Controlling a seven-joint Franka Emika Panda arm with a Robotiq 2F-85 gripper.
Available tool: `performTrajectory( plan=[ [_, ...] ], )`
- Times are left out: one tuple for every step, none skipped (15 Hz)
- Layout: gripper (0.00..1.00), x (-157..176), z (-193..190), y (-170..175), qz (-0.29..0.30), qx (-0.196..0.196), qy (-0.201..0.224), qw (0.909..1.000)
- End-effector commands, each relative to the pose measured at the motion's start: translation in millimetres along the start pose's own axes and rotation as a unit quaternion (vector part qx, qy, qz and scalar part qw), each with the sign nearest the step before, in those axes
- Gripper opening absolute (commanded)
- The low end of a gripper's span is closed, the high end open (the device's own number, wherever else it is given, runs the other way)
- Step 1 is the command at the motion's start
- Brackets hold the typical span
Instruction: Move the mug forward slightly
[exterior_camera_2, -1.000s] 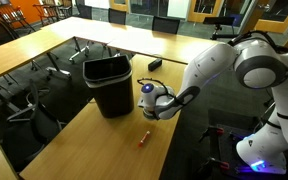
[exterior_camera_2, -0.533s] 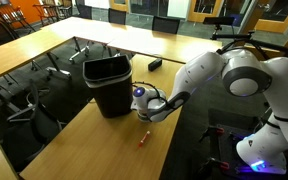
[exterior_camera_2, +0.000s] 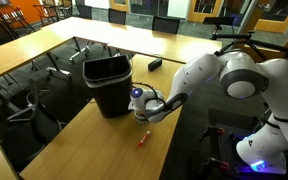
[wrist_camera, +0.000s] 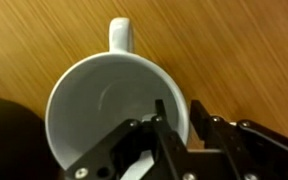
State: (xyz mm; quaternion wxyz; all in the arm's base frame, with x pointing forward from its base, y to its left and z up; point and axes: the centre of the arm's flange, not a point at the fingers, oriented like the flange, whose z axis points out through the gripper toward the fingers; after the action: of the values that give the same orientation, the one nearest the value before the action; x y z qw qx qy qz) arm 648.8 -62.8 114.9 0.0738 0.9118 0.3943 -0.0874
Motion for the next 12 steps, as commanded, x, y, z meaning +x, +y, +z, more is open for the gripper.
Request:
performTrajectory(
  plan=[
    [0.66,-16,-29,-17,-0.009,-0.023,-0.005,0.9997],
    [0.72,-23,-42,-25,-0.013,-0.028,0.001,0.9995],
    [0.81,-30,-52,-30,-0.012,-0.03,0.012,0.9994],
    [0.87,-37,-65,-36,-0.005,-0.035,0.015,0.9993],
    [0.95,-46,-78,-43,0.001,-0.033,0.016,0.9993],
    [0.99,-55,-92,-49,0.006,-0.038,0.012,0.9992],
    [1.0,-64,-104,-55,0.015,-0.041,0.011,0.999],
    [1.0,-74,-116,-61,0.017,-0.044,0.013,0.9988],
    [1.0,-82,-127,-67,0.018,-0.041,0.012,0.9989],
    [1.0,-89,-137,-73,0.02,-0.039,0.016,0.9989],
    [1.0,-95,-144,-80,0.021,-0.04,0.019,0.9988],
    [1.0,-100,-151,-86,0.021,-0.035,0.023,0.9989]
  ],
)
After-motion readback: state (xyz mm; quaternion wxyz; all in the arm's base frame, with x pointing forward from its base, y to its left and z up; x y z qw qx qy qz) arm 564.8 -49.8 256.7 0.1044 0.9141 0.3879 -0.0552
